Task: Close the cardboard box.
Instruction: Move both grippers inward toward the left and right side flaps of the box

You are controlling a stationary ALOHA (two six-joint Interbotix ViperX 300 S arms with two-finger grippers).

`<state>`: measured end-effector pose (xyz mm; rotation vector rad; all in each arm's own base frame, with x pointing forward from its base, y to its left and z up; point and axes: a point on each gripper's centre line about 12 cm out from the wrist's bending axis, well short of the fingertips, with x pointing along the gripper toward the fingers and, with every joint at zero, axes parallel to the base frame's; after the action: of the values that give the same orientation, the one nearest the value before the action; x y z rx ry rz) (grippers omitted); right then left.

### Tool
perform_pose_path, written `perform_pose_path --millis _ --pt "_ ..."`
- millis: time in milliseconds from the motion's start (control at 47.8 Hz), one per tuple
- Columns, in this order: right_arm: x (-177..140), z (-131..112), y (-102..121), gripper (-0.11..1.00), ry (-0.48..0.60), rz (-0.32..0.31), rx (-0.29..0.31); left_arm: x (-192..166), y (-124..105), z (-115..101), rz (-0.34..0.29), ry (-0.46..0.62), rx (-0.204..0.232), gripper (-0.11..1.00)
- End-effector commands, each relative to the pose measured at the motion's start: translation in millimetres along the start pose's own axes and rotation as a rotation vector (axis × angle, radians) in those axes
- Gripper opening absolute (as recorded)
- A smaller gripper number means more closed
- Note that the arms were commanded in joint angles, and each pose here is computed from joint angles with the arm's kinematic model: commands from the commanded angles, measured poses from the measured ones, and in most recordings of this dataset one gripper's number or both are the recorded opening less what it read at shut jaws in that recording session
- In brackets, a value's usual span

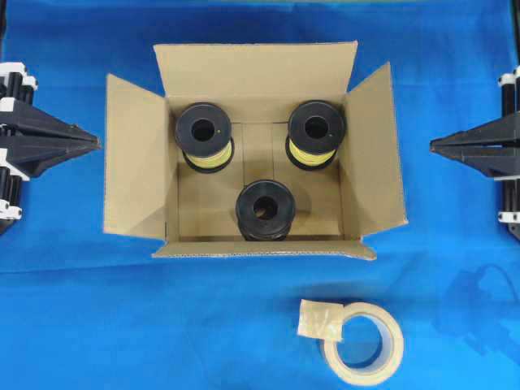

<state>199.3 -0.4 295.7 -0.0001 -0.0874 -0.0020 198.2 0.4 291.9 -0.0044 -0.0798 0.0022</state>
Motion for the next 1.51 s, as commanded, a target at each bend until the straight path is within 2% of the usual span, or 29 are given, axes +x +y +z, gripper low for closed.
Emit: perform_pose_path --millis 0,125,230,460,565,774,899,1066,1276,1485 --pt "1.5 8.9 -0.1 0.00 -0.021 -0.001 0.011 -2.0 -0.4 8.4 0.001 -0.017 -0.023 0.00" --pt "-0.9 8.1 -0.2 0.00 0.006 -0.002 0.015 -6.4 -0.9 5.5 -0.002 0.028 -0.026 0.00" --pt "-3.5 -0.3 -1.0 0.00 0.075 -0.008 0.030 -9.2 -1.0 -3.4 -0.003 0.084 -0.023 0.00" --pt "-5.1 -28.8 -2.2 0.00 0.225 -0.025 0.095 -15.7 -1.1 -46.7 -0.002 0.259 -0.022 0.00" --pt "-2.5 -42.6 -2.3 0.00 0.279 -0.029 0.106 -18.6 -1.0 -66.2 0.002 0.327 -0.038 0.00" --pt "0.7 -81.4 -2.4 0.00 0.426 -0.038 0.105 -17.9 -0.7 -99.0 0.007 0.437 -0.043 0.00" --pt "0.2 -104.0 -3.2 0.00 0.484 -0.049 0.113 -13.8 -0.3 -111.5 0.012 0.457 -0.051 0.00" --pt "4.1 -117.0 -4.6 0.00 0.496 -0.065 0.125 -8.0 0.1 -122.0 0.017 0.452 -0.052 0.00" --pt "10.5 -114.2 -5.6 0.00 0.453 -0.070 0.123 1.6 0.1 -121.0 0.017 0.417 -0.053 0.00" --pt "29.0 -106.4 -8.0 0.00 0.385 -0.088 0.136 21.2 -6.1 -108.2 -0.011 0.335 -0.047 0.00"
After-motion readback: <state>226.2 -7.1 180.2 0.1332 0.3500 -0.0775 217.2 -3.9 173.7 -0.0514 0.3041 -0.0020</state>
